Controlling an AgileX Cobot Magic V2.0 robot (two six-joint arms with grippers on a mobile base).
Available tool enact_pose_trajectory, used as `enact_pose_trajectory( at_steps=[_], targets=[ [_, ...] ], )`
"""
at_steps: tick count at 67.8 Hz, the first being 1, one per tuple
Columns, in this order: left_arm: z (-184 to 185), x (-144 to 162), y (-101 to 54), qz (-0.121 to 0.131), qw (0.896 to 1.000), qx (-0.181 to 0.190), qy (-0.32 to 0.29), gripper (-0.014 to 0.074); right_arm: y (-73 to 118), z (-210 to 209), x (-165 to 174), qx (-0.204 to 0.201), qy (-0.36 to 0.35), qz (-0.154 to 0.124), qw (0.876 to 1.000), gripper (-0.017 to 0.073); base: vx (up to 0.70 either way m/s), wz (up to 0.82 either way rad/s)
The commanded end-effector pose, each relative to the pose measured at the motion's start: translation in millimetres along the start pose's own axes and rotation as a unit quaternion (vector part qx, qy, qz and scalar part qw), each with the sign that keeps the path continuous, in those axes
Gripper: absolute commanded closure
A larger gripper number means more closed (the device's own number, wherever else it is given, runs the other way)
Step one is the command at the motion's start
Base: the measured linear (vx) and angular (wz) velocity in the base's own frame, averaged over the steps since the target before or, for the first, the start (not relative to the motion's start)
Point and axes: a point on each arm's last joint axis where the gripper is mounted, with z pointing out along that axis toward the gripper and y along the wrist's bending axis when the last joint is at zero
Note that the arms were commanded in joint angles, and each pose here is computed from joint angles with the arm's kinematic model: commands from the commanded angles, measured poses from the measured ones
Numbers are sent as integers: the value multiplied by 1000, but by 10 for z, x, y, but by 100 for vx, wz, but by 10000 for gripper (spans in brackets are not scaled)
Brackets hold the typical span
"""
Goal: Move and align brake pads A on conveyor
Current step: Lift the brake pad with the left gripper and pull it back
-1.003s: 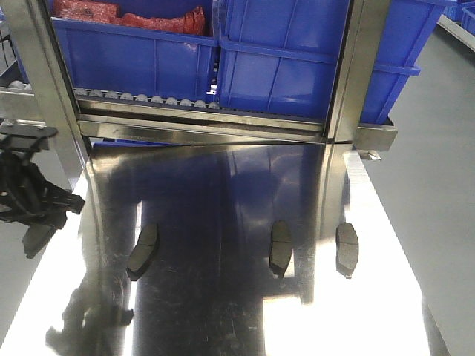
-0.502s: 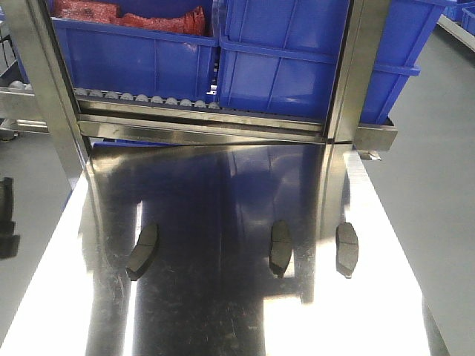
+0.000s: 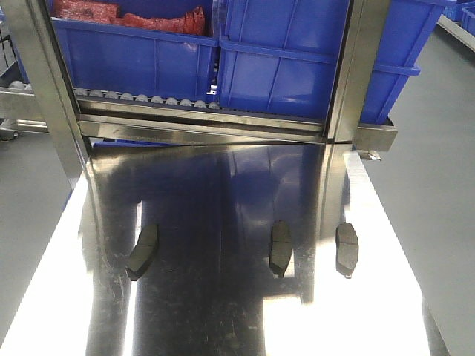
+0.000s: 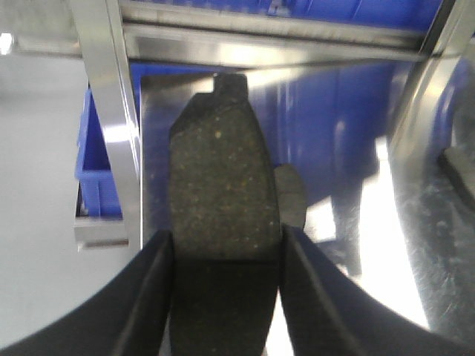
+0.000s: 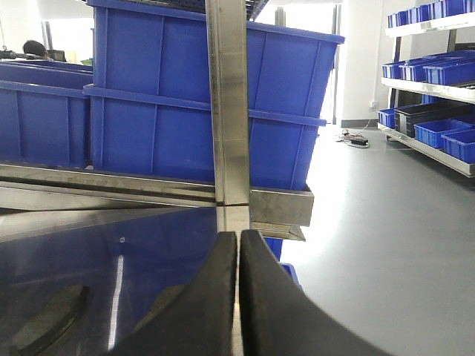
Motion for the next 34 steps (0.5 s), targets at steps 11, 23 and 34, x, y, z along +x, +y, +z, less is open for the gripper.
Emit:
enact_pose_trajectory(
  at_steps=[11,23,34],
  targets=[
    [-206,37,-19,-2,994,3,-105,599,5,-10,-40,-2,-40,-2,999,571,0,0],
    [-229,44,-22,-1,994,3,-111,599,5,-9,-38,-2,-39,-2,999,571,0,0],
    [-229,44,-22,-1,994,3,-111,599,5,-9,-38,-2,-39,-2,999,571,0,0]
  ],
)
